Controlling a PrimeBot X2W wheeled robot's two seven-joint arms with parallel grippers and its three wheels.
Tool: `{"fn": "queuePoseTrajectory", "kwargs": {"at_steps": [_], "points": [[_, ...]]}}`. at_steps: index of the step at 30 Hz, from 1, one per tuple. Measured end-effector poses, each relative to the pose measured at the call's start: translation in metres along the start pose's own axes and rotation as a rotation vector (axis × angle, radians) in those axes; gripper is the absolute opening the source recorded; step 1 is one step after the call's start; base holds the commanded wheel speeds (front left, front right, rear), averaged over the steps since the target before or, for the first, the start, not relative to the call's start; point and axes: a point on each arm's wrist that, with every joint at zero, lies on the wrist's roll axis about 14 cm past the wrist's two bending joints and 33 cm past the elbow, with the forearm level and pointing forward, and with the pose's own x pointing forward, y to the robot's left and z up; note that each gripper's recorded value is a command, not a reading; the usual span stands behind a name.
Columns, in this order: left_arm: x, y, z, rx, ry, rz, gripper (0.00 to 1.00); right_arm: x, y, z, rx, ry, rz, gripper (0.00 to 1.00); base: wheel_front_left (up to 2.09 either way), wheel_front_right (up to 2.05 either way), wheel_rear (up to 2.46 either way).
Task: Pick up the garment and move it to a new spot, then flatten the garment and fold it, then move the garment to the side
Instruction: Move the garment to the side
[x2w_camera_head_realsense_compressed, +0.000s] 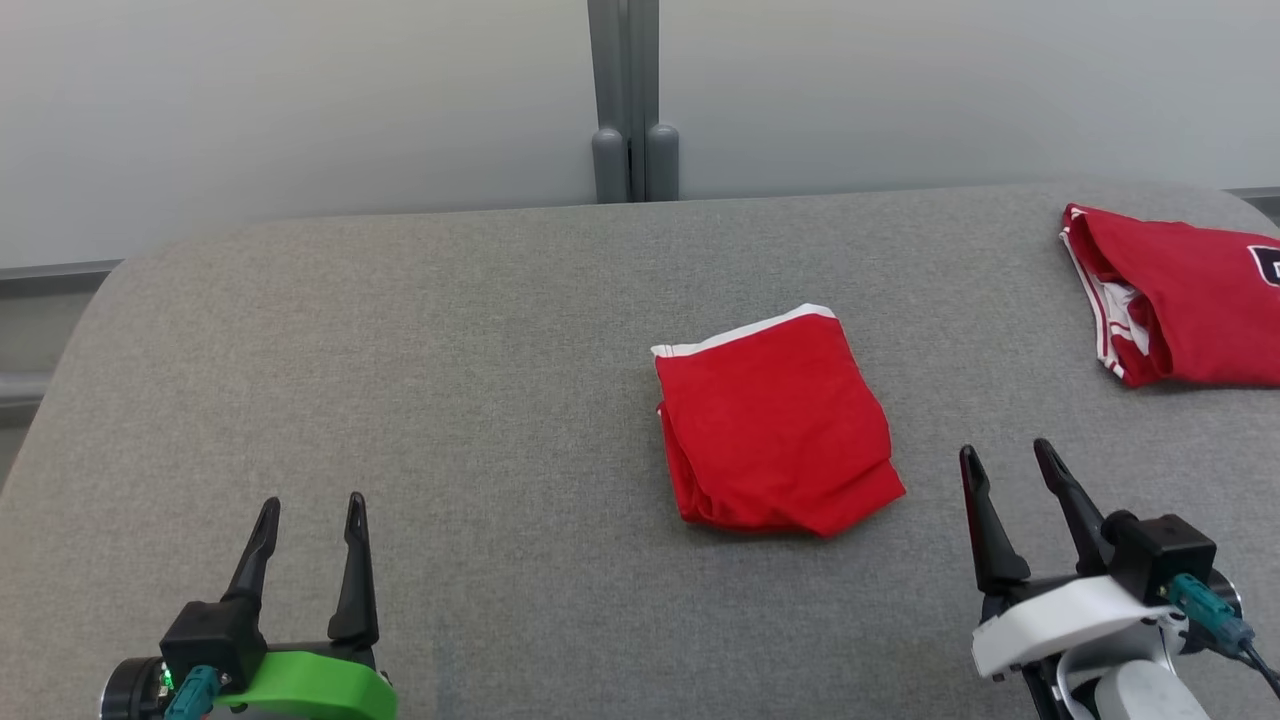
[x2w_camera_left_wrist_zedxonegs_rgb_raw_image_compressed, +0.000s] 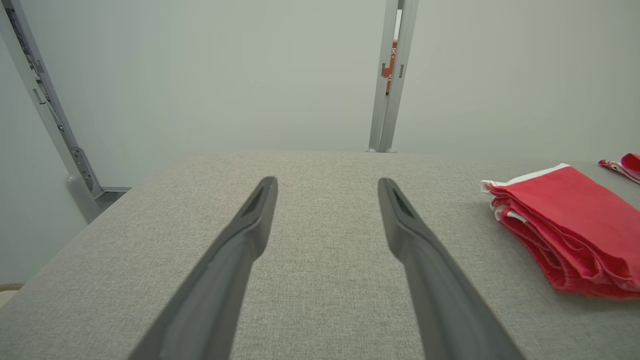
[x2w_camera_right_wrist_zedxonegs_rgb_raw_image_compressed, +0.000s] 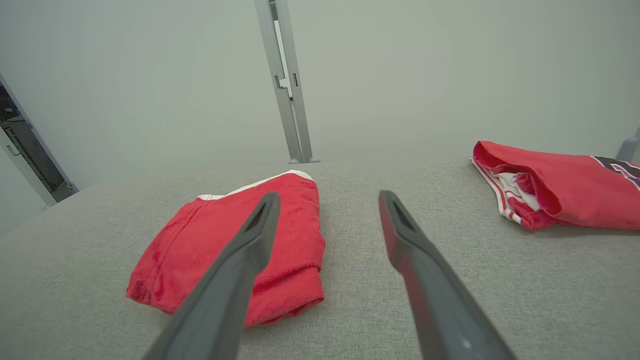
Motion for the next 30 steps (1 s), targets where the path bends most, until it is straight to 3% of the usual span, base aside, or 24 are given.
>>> {"fn": "queuePoseTrajectory", "kwargs": {"at_steps": [14,21,30], "points": [[0.005,0.005,-0.006,-0.006,0.018,0.019,1.00,0.085,0.027,0.025,-0.107,-0.041,0.159,1.00,0.00,0.00,0.00],[0.009,0.013,-0.015,-0.012,0.047,0.045,1.00,0.114,0.022,-0.018,-0.141,0.108,0.173,1.00,0.00,0.00,0.00],[0.016,0.023,-0.022,-0.007,0.068,0.078,1.00,0.124,0.018,-0.093,-0.129,0.340,0.170,1.00,0.00,0.00,0.00]]}}
